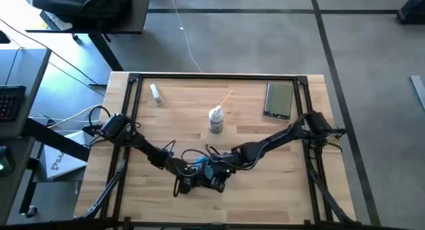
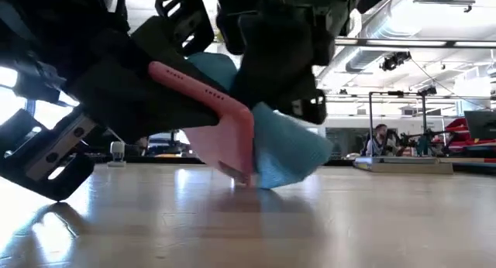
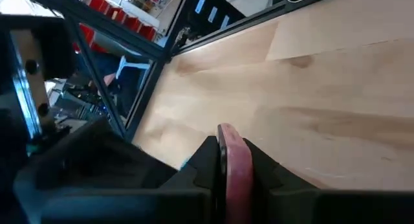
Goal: Apply microfiber cloth
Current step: Wipe the back and front of the cellphone with the blue microfiber cloth
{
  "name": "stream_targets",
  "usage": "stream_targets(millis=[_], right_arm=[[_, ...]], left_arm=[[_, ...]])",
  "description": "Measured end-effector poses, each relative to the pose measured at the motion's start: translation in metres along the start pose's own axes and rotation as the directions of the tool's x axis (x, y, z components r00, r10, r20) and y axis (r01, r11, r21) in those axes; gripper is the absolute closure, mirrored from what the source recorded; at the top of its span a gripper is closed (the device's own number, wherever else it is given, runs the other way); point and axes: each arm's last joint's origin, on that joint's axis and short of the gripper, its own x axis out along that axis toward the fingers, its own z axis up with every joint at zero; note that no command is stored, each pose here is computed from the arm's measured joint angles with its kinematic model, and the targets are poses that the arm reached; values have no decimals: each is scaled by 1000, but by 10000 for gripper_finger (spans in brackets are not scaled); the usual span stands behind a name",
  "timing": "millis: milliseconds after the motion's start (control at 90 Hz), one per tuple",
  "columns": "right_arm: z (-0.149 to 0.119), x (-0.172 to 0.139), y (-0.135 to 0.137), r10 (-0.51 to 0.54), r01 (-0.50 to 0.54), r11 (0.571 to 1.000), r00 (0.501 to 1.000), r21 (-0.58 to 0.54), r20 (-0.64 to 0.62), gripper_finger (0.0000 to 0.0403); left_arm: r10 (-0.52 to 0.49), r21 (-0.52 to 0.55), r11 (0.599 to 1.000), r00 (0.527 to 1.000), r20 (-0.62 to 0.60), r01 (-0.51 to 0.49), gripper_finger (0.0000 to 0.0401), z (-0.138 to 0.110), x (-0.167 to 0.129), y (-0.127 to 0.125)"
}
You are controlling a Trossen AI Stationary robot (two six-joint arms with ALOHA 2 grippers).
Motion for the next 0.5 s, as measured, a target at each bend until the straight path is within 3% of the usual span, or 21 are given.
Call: stream_targets(millis=[256,400,500], right_arm=[[6,-25,-5,-70,68,988,997,-137,-9,403],[-4,-45,-4,-204,186,946,978,-264,-44,403],[-17,-57,5,-236,192,918,968,-347,-87,403]], left_arm=[[-4,-4,1000,1000,-7,4,389,0,0,-1],[-2,-3,1000,1000,-13,2,389,-1,0,-1],[2,1,1000,1000,-20,-2,389,1,0,-2]])
